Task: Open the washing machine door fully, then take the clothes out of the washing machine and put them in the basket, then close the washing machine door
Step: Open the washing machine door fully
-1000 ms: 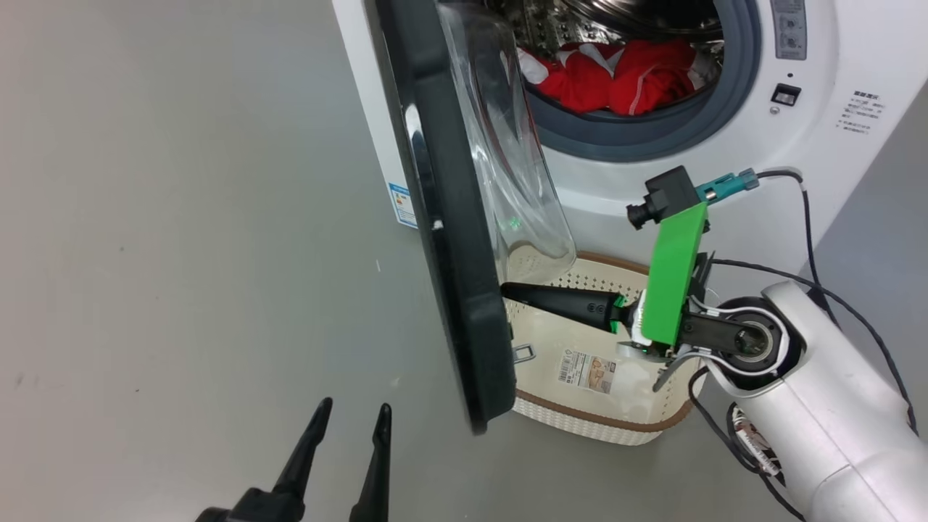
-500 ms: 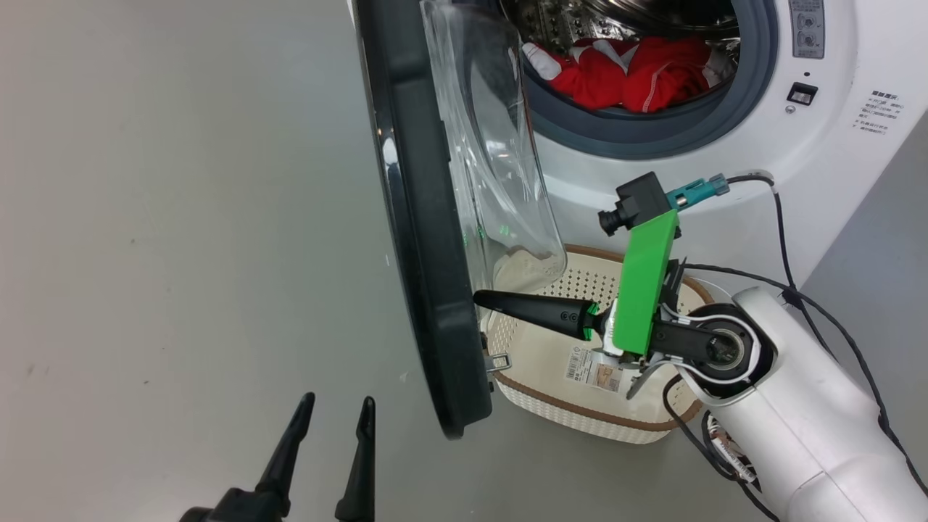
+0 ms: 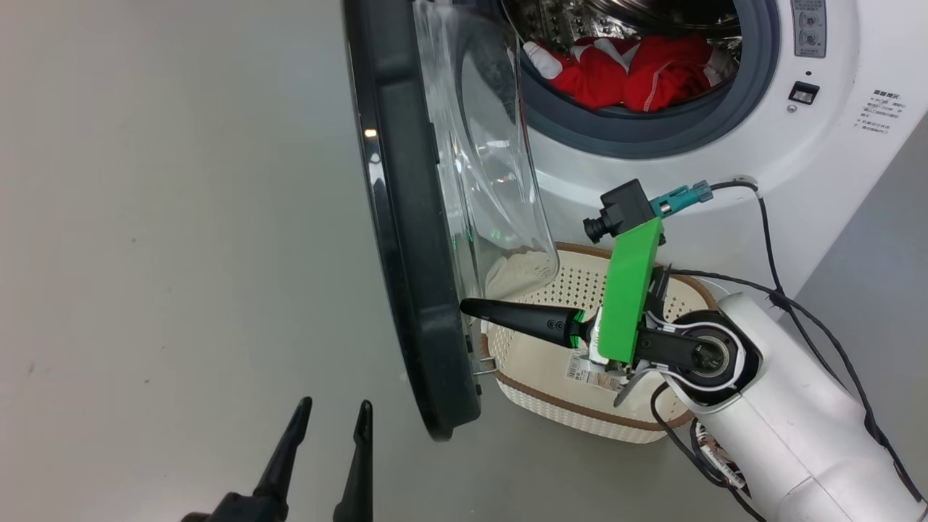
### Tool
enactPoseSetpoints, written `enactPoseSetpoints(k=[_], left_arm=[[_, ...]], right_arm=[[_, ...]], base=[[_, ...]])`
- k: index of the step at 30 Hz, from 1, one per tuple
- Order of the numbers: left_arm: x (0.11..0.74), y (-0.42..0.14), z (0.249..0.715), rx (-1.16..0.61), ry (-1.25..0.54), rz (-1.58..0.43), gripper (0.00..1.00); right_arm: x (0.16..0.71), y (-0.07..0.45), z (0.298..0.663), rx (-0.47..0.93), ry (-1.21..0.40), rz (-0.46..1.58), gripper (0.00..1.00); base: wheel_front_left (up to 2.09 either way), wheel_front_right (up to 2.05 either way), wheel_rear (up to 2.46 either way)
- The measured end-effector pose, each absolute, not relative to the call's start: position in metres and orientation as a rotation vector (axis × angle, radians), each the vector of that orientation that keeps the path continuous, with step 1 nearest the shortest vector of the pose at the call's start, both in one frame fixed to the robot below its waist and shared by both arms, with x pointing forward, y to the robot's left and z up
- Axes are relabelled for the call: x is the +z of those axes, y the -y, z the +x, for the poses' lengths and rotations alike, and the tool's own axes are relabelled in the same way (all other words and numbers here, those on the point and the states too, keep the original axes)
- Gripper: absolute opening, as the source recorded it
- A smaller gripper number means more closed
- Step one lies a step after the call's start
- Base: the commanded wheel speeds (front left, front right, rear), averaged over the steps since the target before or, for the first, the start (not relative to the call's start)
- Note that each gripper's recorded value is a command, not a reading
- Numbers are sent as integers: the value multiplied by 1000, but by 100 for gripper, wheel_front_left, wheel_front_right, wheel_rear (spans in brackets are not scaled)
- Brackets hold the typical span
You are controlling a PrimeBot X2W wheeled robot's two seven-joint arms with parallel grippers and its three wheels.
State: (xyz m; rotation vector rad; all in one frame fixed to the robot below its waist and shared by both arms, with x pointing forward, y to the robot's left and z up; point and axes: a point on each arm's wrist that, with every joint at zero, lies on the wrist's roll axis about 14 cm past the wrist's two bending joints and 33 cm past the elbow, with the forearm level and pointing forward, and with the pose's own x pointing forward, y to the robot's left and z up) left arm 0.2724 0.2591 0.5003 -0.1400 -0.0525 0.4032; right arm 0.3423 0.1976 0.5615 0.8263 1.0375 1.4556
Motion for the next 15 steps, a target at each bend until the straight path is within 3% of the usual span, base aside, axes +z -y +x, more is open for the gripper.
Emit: enactPoseSetpoints(k=[2,3,5,7,15], left_arm=[[500,-259,272,404,53,-140,100],[501,-259,272,403,54,-140,100],[501,-259,272,403,55,-141,100],[501,-259,272,403,56,-142,100],[497,-259,271,394,49,-148,100]], right_arm=[[562,-198,342,1454,-1035,826,0],[562,-198,343,1452,-1032,828,9],[562,-198,344,1442,-1016,827,42],[564,-197,347,1432,-1002,832,100],[556,-183,355,1363,-960,839,100]], base=[[0,0,0],[0,0,0],[0,0,0],[0,0,0],[0,0,0]])
